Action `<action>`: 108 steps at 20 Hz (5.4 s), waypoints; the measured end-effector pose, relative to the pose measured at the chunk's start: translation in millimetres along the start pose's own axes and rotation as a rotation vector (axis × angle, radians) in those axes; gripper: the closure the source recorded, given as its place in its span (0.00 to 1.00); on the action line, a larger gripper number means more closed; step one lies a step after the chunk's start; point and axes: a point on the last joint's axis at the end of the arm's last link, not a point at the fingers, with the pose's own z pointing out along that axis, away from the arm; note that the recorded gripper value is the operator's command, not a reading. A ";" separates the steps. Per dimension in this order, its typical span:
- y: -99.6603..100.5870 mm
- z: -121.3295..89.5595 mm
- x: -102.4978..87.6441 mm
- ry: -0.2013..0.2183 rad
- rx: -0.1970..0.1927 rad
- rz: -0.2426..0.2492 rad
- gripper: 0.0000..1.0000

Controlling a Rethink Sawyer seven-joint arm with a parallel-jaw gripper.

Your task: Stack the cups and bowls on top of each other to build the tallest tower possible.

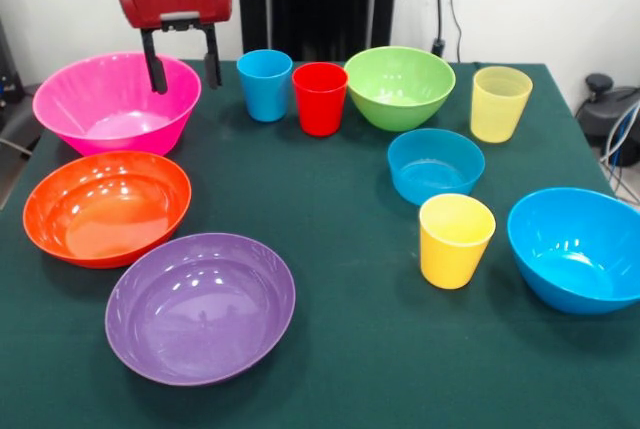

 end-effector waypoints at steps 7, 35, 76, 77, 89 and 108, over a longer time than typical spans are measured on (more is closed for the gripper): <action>-2.3 1.1 4.9 0.152 -0.018 0.014 0.00; -17.9 86.0 26.8 0.286 -0.094 0.038 0.00; -9.8 84.5 22.8 0.358 0.088 -0.066 0.00; -9.1 86.8 23.4 0.364 0.093 -0.068 0.00; -21.7 119.3 41.1 0.437 0.146 -0.056 0.00; -58.1 112.6 69.2 0.543 0.321 -0.050 0.00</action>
